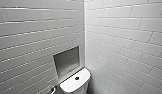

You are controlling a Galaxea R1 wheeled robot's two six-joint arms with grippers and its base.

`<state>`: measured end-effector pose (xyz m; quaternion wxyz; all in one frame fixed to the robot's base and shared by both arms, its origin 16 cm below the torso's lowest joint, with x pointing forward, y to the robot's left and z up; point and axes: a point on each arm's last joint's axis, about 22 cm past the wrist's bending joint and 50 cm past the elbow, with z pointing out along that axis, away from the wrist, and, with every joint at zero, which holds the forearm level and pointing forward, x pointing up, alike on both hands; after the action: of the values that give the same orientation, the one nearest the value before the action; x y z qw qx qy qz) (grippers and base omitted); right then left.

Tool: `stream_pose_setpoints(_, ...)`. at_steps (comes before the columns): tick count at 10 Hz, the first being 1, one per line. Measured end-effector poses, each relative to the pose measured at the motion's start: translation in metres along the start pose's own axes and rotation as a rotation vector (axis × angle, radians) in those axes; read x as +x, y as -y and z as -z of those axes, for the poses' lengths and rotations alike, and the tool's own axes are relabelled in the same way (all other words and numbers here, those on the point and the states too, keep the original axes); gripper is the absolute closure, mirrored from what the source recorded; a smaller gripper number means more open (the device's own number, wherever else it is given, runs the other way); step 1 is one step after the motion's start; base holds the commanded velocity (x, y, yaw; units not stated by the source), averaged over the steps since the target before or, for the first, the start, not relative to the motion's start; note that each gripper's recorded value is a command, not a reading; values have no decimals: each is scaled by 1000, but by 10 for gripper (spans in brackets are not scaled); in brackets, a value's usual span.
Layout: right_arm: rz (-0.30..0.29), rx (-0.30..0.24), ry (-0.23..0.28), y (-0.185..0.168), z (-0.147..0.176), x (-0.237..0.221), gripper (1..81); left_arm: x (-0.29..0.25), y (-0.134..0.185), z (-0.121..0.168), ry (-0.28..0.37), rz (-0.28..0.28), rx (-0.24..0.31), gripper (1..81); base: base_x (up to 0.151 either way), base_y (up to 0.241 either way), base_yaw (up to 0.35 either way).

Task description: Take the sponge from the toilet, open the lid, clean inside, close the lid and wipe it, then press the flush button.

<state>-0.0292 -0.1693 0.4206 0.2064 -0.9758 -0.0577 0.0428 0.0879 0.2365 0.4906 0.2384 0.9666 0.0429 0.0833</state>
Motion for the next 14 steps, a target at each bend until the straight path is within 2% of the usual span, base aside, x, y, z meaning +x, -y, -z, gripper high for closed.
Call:
stream_pose_setpoints(4,-2,2,4,1,0,-2,811,96,-25,91,-111,-58,-125,10,0,0,0)
stream_pose_setpoints(6,-19,8,41,3,-1,-20,811,163,-40,132,-161,-91,-157,10,0,0,0)
stream_pose_setpoints(8,-38,16,85,7,-2,-37,811,240,-77,158,-218,-108,-224,10,0,0,0)
stream_pose_setpoints(10,-36,20,75,8,-4,-27,811,308,-95,199,-278,-136,-239,10,0,0,0)
stream_pose_setpoints(12,-36,19,75,7,-4,-28,811,371,-138,237,-336,-174,-291,10,0,0,0)
stream_pose_setpoints(14,-38,19,79,7,-3,-31,811,412,-173,258,-348,-171,-335,10,0,0,0)
